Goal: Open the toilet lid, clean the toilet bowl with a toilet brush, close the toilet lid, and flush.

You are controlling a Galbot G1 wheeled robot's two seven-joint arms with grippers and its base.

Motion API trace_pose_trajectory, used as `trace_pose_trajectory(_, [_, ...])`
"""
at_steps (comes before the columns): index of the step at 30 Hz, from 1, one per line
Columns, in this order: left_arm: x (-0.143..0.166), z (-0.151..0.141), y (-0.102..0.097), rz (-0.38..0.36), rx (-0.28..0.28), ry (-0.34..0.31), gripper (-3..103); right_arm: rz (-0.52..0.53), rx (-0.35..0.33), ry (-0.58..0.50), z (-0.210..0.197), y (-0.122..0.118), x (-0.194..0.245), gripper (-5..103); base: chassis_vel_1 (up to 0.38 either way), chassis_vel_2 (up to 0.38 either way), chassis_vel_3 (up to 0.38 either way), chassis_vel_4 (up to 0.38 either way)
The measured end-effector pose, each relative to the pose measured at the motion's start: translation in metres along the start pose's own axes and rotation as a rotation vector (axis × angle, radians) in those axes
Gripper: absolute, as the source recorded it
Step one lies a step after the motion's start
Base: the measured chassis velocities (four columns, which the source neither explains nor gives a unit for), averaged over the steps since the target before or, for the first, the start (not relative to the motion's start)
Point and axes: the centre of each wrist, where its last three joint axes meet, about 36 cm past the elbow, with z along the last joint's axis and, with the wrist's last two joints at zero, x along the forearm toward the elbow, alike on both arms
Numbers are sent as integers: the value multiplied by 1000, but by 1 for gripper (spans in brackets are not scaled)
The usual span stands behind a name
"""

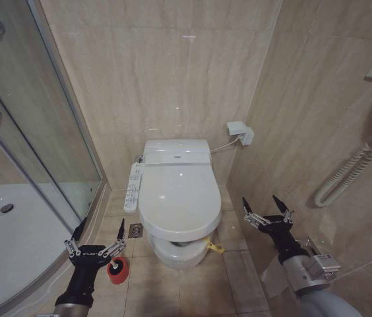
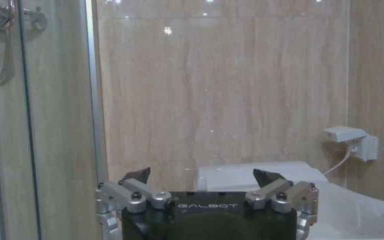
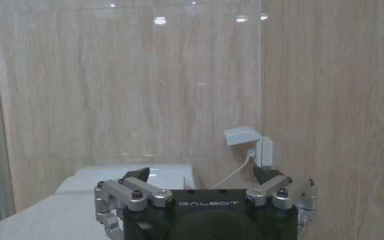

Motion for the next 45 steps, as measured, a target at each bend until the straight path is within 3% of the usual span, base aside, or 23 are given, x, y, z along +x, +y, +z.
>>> trace_pose_trajectory(45, [0,0,0,0,0,0,100,-4,-1,4,0,1,0,100,0,0,0,0])
